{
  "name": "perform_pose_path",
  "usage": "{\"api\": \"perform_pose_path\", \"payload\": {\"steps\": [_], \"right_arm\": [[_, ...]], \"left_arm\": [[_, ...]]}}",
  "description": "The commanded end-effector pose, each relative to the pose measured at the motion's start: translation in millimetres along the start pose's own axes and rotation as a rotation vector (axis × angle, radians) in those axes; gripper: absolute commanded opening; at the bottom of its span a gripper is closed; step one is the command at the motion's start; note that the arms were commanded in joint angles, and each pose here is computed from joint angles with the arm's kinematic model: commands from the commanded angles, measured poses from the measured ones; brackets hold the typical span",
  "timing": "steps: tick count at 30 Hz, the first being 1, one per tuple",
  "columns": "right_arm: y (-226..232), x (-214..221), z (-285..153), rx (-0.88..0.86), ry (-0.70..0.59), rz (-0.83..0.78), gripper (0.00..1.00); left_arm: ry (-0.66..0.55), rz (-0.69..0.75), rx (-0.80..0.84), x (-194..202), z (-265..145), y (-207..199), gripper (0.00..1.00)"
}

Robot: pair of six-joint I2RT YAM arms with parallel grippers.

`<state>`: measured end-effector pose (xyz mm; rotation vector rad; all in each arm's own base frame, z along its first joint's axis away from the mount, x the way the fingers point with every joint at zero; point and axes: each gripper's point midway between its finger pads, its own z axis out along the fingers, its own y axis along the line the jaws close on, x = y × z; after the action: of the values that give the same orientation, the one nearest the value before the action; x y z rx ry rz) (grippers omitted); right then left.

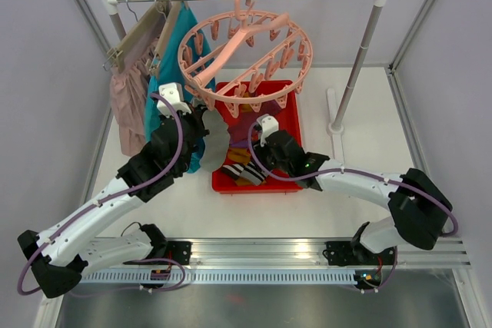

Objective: Clip the socks to the hanger
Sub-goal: Pick up the sock from the bin.

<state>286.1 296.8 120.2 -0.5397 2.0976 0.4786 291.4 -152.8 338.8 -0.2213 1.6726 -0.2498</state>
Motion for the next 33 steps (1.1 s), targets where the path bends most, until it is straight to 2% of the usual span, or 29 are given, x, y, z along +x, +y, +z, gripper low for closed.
{"api": "perform_pose_path", "payload": {"steps": [1,10,21,27,33], "right_arm": [[25.2,-3.3,8.2,-0.053,-0.027,-0.031,0.51],[23.2,27.3,29.5,-0.022,0.043,-0.056,0.52],[17.3,43.7,46.7,0.015,0.089,-0.071,0.52],[16.1,43.8,51.1,0.027,0.087,-0.069,0.4],[16.2,33.2,42.6,0.029,0.046,-0.045,0.16]], "left_arm": [[-0.052,-0.021,0.015,-24.2,-2.6,-5.6,0.04],[-0.047,-0.025,0.025,-22.1,-3.0,-6.7,0.04],[-0.038,-0.026,0.04,-19.5,-0.6,-12.0,0.04],[-0.031,-0.028,0.046,-17.2,-1.7,-11.7,0.04],[-0.029,-0.033,0.051,-17.6,-4.2,-10.6,0.05]]}}
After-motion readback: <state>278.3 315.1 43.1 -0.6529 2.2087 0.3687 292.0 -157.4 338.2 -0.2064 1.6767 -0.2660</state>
